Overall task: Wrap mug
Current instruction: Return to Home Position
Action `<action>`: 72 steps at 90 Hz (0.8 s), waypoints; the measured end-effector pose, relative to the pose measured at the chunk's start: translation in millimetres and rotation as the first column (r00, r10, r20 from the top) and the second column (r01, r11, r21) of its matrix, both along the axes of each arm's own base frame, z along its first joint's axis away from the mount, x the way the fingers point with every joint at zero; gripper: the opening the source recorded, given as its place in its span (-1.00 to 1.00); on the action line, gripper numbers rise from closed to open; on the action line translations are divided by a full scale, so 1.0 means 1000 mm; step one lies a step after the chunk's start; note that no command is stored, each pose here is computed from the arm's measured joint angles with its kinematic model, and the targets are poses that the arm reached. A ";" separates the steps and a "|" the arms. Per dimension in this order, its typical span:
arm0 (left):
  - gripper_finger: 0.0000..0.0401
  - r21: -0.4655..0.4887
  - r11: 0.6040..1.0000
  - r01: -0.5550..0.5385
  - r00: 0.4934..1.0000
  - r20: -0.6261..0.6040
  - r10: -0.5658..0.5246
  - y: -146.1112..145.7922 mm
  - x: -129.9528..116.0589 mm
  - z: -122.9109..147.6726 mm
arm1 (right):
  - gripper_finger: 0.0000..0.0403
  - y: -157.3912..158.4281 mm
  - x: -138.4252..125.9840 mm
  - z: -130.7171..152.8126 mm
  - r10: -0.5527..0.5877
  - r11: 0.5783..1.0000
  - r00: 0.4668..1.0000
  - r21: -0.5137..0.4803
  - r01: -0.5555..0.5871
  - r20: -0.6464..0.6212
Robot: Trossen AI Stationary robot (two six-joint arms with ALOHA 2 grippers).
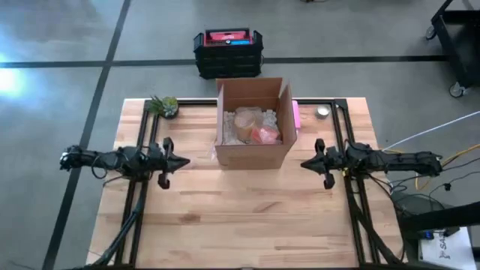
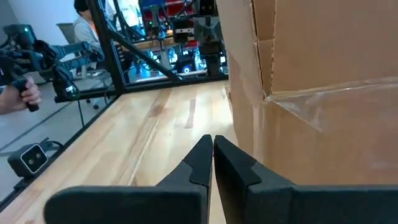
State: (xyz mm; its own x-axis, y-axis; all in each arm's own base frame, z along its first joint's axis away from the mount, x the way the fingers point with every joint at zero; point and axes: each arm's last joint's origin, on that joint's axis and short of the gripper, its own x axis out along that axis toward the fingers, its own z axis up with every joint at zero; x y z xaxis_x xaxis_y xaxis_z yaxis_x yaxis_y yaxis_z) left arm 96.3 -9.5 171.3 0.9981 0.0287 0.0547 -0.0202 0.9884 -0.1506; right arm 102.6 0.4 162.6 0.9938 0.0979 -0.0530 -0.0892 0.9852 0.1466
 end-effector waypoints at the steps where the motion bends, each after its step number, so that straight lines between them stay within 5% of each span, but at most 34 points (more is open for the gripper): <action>1: -1.00 -0.007 1.000 0.000 1.000 0.001 0.000 0.000 0.000 0.000 | -1.00 0.000 0.000 0.000 0.000 1.000 1.000 0.000 0.000 0.000; 72: -1.00 -0.021 1.000 0.007 1.000 -0.003 -0.007 0.000 0.000 -0.001 | -1.00 0.000 0.000 0.000 0.002 1.000 1.000 -0.029 -0.002 0.001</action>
State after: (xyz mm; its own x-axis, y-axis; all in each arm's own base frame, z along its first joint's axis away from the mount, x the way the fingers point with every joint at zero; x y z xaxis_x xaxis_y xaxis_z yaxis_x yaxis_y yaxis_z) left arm 96.3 -9.6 170.7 0.9984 0.0229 0.0510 -0.0138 0.9851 -0.1713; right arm 102.7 0.4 162.3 0.9937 0.0979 -0.0546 -0.0909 0.9888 0.1184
